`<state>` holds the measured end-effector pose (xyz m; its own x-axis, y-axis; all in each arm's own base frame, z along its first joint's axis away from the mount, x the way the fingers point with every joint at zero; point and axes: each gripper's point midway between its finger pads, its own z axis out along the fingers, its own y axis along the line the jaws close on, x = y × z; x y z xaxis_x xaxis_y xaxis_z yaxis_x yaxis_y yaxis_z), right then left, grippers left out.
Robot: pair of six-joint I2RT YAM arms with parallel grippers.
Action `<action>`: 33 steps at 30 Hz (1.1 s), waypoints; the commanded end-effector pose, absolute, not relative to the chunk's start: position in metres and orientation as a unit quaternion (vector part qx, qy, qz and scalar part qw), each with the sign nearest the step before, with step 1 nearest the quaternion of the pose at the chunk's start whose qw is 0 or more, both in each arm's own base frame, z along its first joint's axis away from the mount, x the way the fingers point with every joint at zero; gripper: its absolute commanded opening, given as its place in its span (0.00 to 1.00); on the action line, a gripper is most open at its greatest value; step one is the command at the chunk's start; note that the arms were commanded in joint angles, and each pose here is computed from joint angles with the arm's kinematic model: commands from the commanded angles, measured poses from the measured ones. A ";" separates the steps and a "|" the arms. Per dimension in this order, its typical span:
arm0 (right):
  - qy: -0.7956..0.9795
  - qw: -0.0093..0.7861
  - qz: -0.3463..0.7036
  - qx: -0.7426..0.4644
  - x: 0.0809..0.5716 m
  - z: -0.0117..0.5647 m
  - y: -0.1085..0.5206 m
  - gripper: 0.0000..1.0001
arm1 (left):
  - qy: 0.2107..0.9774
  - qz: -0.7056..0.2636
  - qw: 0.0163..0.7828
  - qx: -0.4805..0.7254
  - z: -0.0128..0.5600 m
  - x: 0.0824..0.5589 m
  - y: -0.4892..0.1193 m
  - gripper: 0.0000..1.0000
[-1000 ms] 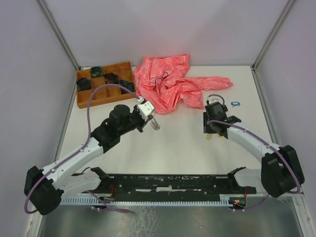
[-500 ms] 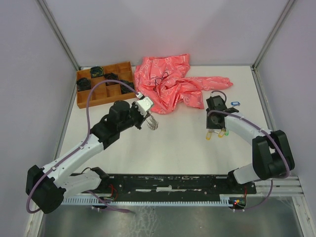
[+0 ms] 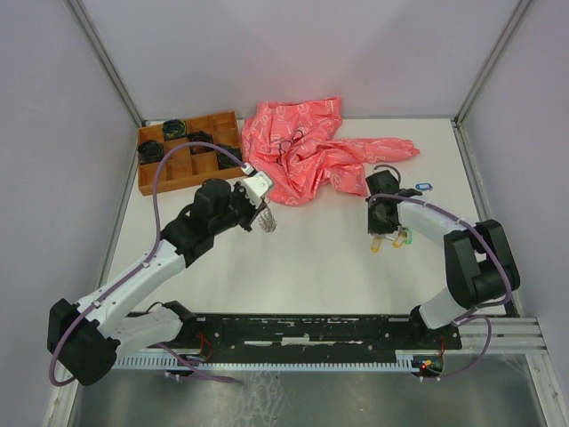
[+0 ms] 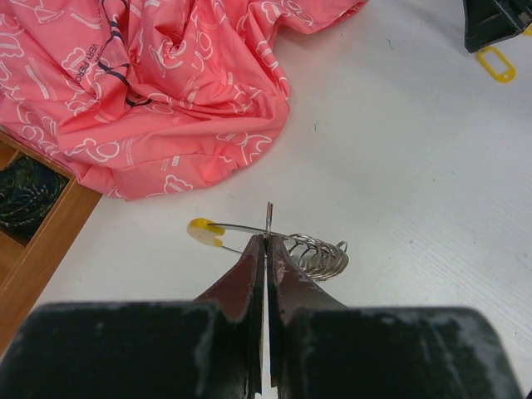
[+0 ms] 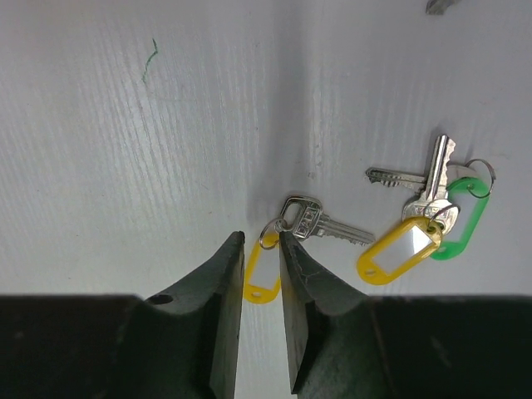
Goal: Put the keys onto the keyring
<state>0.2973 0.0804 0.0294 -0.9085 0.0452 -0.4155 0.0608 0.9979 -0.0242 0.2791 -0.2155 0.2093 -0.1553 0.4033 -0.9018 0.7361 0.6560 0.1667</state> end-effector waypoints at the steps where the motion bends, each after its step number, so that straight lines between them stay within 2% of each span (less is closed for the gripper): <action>1: 0.975 0.220 -0.028 0.034 0.305 0.035 0.079 0.31 | 0.722 -0.177 0.559 0.367 0.245 0.285 -0.221 0.03; 15: 0.976 0.211 -0.032 0.030 0.309 0.028 0.080 0.25 | 0.728 -0.180 0.548 0.370 0.240 0.285 -0.222 0.03; 22: 0.975 0.220 -0.030 0.021 0.311 0.036 0.080 0.12 | 0.731 -0.179 0.545 0.369 0.238 0.286 -0.222 0.03; 26: 0.973 0.232 0.000 -0.008 0.310 0.047 0.092 0.03 | 0.732 -0.179 0.544 0.370 0.238 0.286 -0.222 0.03; 33: 0.946 0.268 0.123 -0.138 0.297 0.066 0.167 0.01 | 0.727 -0.180 0.549 0.370 0.242 0.285 -0.220 0.03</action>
<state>0.2936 0.1113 0.0410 -0.8993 -0.0864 -0.4287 -0.1108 0.9933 0.0322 0.2796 -0.2144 0.2060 -0.1800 0.4126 -0.8930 0.7449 0.6500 0.1501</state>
